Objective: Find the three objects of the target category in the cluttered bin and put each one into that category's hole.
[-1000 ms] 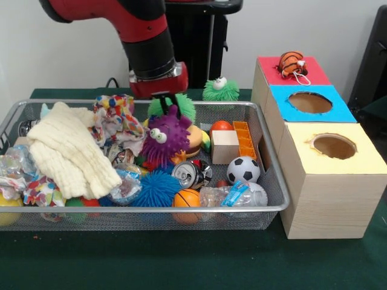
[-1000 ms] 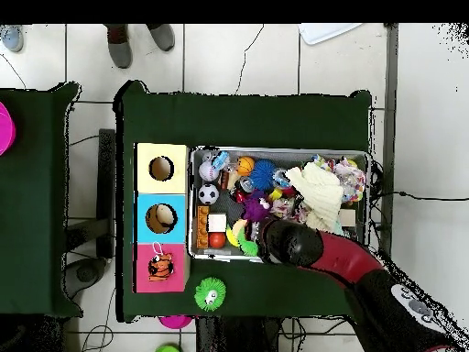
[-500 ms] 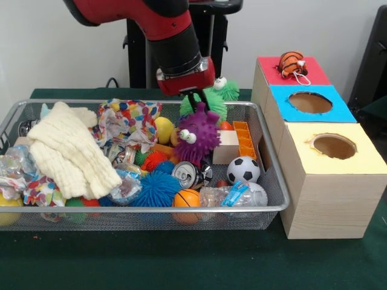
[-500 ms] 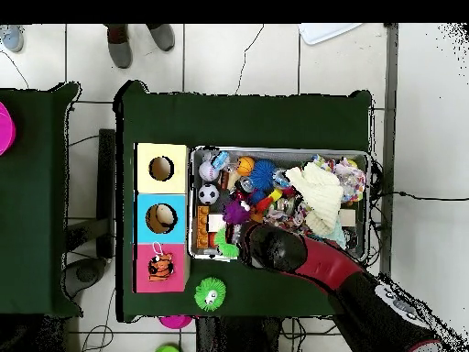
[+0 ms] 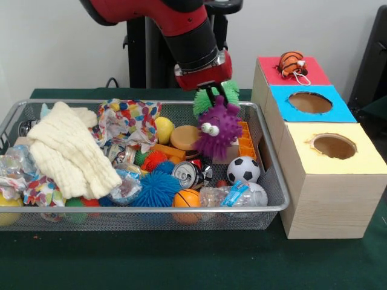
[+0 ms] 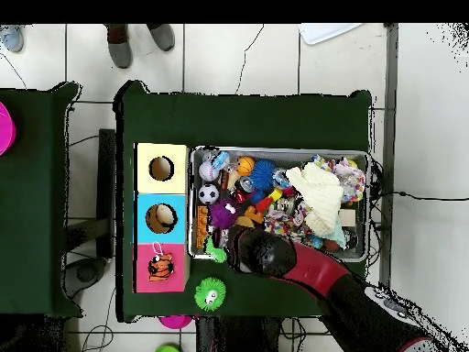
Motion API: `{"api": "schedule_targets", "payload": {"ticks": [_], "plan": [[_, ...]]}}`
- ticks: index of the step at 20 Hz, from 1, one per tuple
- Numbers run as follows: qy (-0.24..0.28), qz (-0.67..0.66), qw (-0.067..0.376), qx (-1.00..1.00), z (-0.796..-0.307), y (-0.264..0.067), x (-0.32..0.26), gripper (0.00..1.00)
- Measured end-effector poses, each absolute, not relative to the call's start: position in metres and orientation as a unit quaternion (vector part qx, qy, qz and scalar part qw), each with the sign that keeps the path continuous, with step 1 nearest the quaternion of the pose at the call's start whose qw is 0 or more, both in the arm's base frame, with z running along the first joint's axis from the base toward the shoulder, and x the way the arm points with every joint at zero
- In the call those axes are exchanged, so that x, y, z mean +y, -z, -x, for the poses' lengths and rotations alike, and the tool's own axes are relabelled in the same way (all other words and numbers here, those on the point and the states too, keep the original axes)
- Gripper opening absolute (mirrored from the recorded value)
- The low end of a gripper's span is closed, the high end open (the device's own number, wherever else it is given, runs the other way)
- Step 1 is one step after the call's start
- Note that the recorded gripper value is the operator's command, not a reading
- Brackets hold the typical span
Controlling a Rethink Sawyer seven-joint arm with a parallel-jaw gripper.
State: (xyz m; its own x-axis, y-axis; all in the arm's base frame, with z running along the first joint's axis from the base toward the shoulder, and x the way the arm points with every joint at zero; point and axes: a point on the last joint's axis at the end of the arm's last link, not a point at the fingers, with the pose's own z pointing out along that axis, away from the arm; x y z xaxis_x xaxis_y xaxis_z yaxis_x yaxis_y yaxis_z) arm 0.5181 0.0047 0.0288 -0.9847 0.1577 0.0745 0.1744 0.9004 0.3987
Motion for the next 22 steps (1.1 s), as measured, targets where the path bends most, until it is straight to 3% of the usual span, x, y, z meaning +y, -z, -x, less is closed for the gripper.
{"api": "schedule_targets", "payload": {"ticks": [4,5,14,22], "plan": [[0.212,0.085,0.021,-0.973,-0.515,-0.03,0.013,0.0],[0.211,0.083,0.018,-0.974,-0.514,-0.03,0.017,1.0],[0.2,0.071,0.006,-0.977,-0.518,-0.035,0.025,1.0],[0.143,0.037,0.0,-0.989,-0.512,-0.047,0.009,1.0]]}}
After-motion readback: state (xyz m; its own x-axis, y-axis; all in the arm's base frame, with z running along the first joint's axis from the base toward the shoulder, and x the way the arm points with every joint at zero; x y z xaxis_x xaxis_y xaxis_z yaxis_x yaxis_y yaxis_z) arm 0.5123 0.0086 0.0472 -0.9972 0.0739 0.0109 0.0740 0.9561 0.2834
